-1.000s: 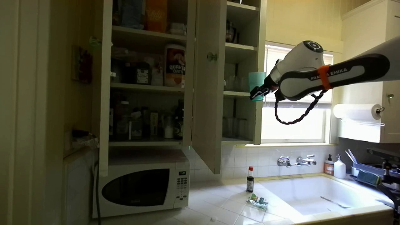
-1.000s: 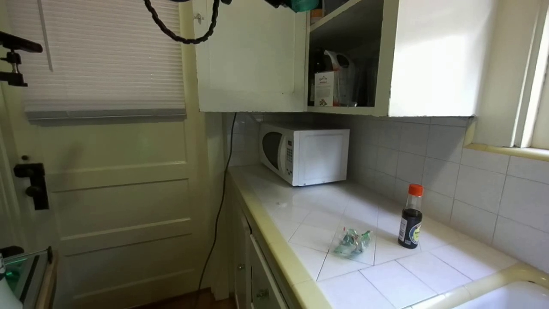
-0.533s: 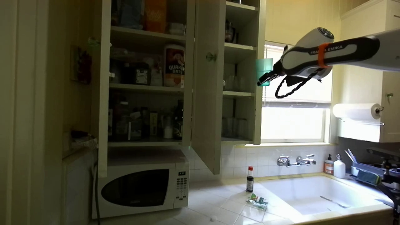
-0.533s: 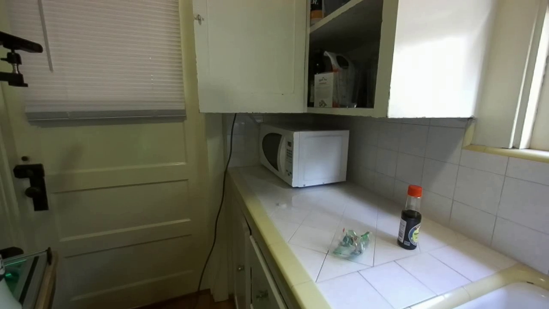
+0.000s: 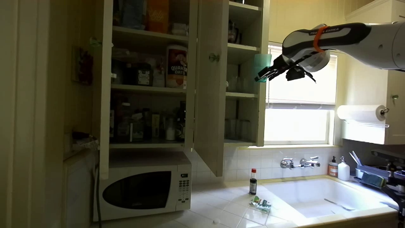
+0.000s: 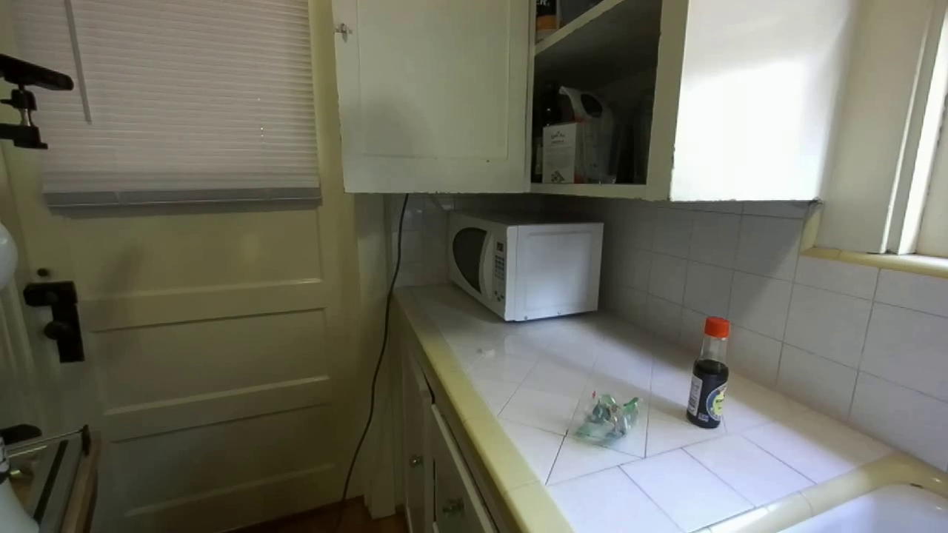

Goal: Put the cup inside the cupboard

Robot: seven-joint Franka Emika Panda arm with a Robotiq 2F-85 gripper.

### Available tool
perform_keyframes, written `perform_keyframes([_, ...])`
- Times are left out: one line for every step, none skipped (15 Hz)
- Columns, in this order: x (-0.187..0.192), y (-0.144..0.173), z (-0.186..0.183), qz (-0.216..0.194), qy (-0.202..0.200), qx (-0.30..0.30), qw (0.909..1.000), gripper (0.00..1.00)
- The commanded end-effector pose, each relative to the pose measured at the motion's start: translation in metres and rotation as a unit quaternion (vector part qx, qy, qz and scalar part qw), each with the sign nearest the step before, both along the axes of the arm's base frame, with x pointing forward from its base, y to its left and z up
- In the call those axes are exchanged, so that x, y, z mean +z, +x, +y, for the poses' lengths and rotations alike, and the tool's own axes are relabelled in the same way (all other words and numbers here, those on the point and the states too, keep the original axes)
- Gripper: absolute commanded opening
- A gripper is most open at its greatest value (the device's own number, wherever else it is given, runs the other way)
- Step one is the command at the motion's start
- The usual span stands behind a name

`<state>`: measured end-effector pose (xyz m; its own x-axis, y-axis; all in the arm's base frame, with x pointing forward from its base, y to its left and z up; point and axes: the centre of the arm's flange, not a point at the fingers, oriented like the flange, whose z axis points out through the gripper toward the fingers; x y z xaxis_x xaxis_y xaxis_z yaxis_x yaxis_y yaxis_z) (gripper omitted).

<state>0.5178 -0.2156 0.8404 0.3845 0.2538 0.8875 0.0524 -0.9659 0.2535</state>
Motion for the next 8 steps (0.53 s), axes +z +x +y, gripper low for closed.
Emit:
perform_keyframes([-0.004,0.012,0.004,-0.002,0.004,-0.052,0.9986,0.54])
perform_keyframes([-0.006,0.025,0.004,0.0,0.02,-0.07,0.9973,0.54])
perform_keyframes([-0.006,0.029,0.005,0.002,0.031,-0.082,0.9961,0.54])
perform_keyframes([-0.008,0.042,0.004,0.009,0.039,-0.093,0.9948,0.54])
perform_keyframes([-0.01,0.049,0.007,0.016,0.045,-0.1,0.9938,0.54])
perform_keyframes([-0.011,0.059,0.01,0.022,0.046,-0.109,0.9928,0.54])
perform_keyframes([-0.01,0.065,0.015,0.024,0.048,-0.115,0.9919,0.54])
perform_keyframes([-0.011,0.073,0.018,0.022,0.049,-0.123,0.991,0.54])
